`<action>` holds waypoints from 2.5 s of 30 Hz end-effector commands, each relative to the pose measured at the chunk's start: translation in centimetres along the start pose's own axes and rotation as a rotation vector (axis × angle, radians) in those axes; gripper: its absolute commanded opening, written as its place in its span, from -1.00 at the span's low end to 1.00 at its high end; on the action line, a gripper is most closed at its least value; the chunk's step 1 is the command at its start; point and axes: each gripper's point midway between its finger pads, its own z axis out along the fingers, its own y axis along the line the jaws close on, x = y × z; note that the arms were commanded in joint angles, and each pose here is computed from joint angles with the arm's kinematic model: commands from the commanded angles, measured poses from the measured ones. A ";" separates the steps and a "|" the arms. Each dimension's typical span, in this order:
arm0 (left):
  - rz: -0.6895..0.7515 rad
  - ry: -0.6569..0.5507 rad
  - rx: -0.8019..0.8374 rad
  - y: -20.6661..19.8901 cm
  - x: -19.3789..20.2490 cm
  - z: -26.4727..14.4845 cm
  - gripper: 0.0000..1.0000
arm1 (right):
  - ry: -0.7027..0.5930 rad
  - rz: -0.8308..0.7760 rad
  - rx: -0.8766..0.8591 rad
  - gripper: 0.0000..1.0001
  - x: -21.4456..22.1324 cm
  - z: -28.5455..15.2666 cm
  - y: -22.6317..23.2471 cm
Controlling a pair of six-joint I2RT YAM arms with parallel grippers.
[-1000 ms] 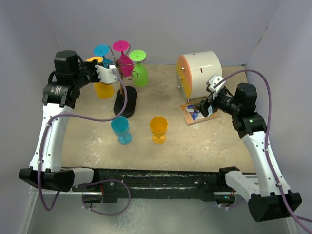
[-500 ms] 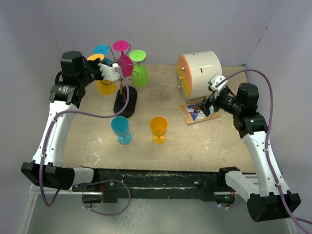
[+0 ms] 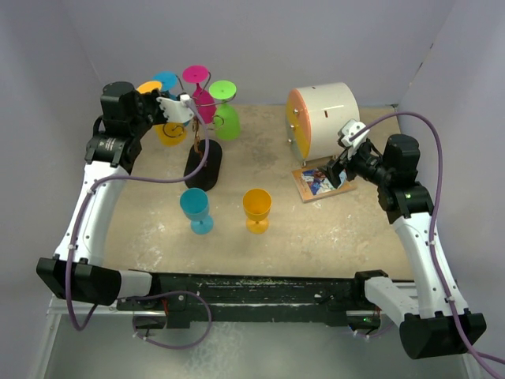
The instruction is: Place the wine glass upside down on the wine glass rack
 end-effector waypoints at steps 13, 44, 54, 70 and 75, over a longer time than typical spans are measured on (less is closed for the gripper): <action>-0.025 0.081 -0.065 1.2 1.2 -1.1 -0.86 | -0.054 -0.040 0.013 0.80 -1.4 -0.4 -0.4; -0.042 -0.032 0.083 -2.4 -0.9 -2.4 -0.80 | -0.057 -0.031 0.009 0.81 -1.3 -0.6 -0.5; -0.052 -0.020 0.142 -4.3 -1.1 -1.3 -0.63 | -0.055 -0.031 0.010 0.81 -1.1 -0.6 -0.6; -0.072 -0.019 0.124 -4.3 -1.0 -4.4 0.27 | -0.048 -0.021 0.003 0.81 -0.8 -0.4 -0.6; -0.109 -0.008 0.113 -4.2 -1.0 -5.9 0.49 | -0.046 -0.020 0.011 0.82 -0.7 -0.5 -0.8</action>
